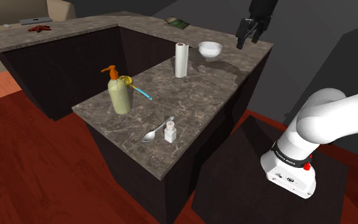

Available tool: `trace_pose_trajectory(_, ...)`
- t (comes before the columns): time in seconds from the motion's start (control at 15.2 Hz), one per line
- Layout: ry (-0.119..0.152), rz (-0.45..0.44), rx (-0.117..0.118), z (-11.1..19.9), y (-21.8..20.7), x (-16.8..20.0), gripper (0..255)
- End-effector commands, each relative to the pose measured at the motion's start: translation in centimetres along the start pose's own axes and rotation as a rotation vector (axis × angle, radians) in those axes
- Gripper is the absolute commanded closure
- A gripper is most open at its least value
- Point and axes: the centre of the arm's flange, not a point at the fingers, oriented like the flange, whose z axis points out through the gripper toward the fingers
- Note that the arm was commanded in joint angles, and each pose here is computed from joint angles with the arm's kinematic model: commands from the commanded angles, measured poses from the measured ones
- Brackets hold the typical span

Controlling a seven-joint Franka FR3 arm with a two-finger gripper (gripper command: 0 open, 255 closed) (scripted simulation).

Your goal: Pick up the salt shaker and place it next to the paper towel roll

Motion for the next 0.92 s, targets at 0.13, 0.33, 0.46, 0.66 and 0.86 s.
trace_pose_trajectory(0.13, -0.001, -0.018, 0.0, 1.3, -2.3, 0.1, 0)
trace_pose_trajectory(0.33, -0.003, -0.046, -0.001, 3.2, -5.8, 0.2, 0)
trace_pose_trajectory(0.46, -0.004, -0.064, -0.001, 4.5, -8.1, 0.2, 0)
trace_pose_trajectory(0.66, -0.005, -0.091, -0.002, 6.5, -11.5, 0.1, 0)
trace_pose_trajectory(0.86, -0.007, -0.119, -0.003, 8.4, -15.0, -0.1, 0)
